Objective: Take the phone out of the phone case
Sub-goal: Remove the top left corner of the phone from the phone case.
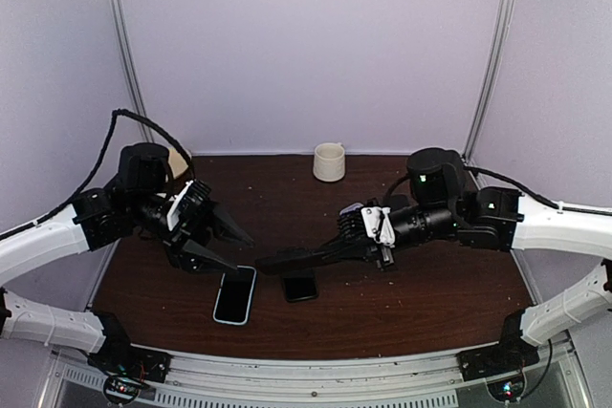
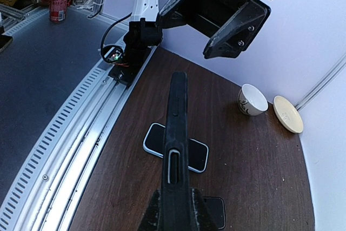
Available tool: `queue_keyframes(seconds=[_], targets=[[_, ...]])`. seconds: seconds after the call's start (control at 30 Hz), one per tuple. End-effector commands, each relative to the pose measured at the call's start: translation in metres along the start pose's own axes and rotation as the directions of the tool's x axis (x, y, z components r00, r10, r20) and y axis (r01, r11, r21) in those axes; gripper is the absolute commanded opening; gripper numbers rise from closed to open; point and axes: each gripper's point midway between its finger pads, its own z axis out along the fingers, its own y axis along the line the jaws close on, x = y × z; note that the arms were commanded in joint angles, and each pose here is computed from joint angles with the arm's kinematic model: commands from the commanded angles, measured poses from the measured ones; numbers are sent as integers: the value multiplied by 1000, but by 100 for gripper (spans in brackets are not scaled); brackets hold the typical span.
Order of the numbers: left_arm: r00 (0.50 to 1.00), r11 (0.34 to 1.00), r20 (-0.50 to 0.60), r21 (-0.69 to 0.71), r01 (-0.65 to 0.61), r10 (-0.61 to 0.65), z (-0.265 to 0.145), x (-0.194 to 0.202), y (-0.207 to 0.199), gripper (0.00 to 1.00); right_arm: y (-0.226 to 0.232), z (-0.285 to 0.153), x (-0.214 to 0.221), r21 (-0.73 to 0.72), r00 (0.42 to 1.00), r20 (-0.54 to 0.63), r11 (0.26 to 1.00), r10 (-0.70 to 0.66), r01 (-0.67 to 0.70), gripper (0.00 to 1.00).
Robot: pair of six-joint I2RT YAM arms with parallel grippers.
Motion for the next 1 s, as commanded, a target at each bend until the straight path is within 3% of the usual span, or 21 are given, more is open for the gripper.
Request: queue_keyframes(seconds=[0.0, 0.27, 0.73, 0.97], targets=[[994, 995, -60, -30, -94, 92, 5, 15, -3, 50, -11, -4, -36, 19, 991, 79, 994, -108, 107, 0], [983, 989, -140, -67, -129, 119, 11, 31, 3, 45, -11, -4, -42, 20, 986, 88, 990, -141, 139, 0], [982, 992, -146, -22, -126, 121, 22, 35, -5, 35, -5, 1, -47, -3, 982, 94, 986, -164, 165, 0], [982, 991, -140, -11, -131, 128, 23, 33, -7, 24, -2, 7, -47, -1, 979, 85, 982, -186, 187, 0]])
